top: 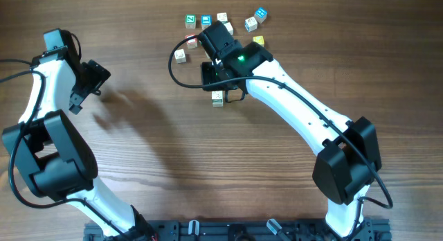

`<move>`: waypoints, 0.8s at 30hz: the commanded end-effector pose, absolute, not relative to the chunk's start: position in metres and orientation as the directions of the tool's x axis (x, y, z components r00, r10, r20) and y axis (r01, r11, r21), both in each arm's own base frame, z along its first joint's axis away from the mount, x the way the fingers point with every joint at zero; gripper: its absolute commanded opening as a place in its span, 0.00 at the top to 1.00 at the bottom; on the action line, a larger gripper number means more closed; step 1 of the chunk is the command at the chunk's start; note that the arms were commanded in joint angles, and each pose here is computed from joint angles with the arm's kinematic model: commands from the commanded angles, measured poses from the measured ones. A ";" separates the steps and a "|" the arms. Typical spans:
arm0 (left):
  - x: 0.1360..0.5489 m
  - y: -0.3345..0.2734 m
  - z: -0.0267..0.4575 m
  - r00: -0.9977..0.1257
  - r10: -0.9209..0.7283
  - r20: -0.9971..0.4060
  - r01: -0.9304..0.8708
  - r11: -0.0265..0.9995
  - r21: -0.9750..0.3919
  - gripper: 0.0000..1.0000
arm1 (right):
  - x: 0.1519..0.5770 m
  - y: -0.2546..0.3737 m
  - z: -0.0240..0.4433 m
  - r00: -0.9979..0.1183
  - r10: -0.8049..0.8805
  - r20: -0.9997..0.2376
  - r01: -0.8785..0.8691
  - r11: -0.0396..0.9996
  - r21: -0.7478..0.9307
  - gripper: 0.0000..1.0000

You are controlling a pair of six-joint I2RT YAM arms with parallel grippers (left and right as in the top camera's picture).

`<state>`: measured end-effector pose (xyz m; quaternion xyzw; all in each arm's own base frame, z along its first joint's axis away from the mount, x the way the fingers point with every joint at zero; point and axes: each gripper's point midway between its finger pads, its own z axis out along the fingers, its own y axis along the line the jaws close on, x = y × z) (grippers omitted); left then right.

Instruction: Form a tower

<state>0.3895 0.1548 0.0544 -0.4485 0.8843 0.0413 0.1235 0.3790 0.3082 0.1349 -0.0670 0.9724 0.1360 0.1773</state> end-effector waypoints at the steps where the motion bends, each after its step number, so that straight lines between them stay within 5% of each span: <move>1: 0.392 0.159 0.066 -0.553 -0.783 -0.284 -0.808 0.588 -0.048 0.00 | 0.378 0.303 0.120 -0.938 -0.052 -0.344 -0.134 0.966 0.219 0.84; 24: 0.392 0.159 0.066 -0.553 -0.783 -0.284 -0.808 0.588 -0.048 0.00 | 0.379 0.301 0.111 -0.912 -0.076 -0.404 -0.138 0.982 0.127 0.83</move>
